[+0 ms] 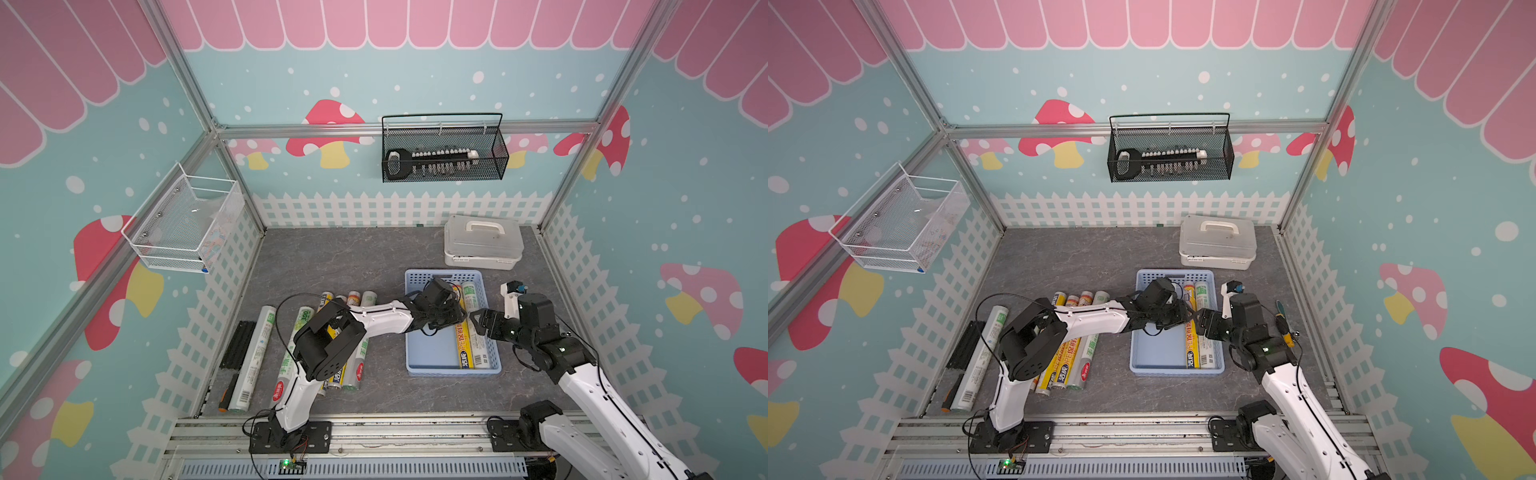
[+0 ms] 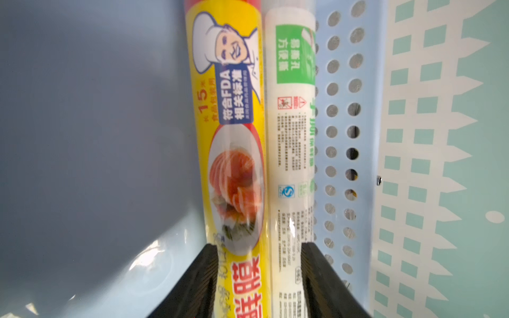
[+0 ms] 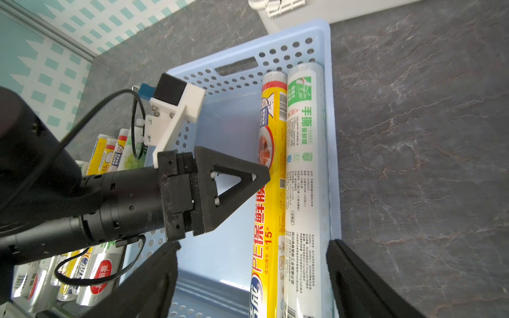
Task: Put the plastic wrap into the basket
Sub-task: Place the plastic wrap in the basket, then pick up the plastic wrap from the center of the board.
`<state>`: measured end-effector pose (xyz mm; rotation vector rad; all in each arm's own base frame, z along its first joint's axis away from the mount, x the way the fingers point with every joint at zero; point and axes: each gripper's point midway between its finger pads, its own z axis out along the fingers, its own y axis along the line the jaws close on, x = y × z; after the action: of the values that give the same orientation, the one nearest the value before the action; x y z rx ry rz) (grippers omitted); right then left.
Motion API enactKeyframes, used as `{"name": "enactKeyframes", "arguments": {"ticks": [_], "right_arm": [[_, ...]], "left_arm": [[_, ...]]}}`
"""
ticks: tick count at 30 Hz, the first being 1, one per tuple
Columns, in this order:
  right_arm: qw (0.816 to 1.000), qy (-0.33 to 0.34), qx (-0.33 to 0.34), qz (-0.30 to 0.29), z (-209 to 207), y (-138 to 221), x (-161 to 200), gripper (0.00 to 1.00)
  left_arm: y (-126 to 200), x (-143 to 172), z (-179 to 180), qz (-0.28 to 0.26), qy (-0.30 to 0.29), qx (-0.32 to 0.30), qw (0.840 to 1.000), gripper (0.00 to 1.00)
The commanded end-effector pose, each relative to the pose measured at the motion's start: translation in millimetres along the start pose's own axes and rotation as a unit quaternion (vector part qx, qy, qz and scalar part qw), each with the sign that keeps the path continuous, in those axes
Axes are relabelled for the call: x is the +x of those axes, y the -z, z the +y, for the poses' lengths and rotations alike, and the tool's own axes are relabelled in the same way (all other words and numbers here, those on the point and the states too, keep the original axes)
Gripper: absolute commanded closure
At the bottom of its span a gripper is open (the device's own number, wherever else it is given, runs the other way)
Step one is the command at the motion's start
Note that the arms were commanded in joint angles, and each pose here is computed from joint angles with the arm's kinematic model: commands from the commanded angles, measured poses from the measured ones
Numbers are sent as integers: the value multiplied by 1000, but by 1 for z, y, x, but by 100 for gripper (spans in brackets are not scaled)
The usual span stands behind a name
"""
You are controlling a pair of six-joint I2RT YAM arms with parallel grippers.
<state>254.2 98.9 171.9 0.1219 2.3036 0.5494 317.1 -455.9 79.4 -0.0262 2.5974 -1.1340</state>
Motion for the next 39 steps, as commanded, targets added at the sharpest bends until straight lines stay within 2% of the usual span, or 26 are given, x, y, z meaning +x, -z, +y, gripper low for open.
{"name": "enactKeyframes", "arguments": {"ticks": [1,10,18,28,37,39], "right_arm": [[999,-1,-5,-40,4,11,-17,13],[989,16,-117,-90,55,30,-55,13],[978,13,-196,-65,89,27,-63,13],[975,26,-219,-38,110,7,-60,13],[970,109,-219,11,154,-17,-42,13],[968,118,-221,19,162,-23,-40,13]], "left_arm": [[42,-14,-34,-36,-57,27,997,48],[113,-29,-38,-116,-128,3,985,47],[168,-39,-12,-183,-144,-37,972,46],[216,-50,31,-231,-124,-78,962,43],[249,-54,77,-252,-111,-132,952,35],[257,-55,87,-261,-112,-149,947,30]]}}
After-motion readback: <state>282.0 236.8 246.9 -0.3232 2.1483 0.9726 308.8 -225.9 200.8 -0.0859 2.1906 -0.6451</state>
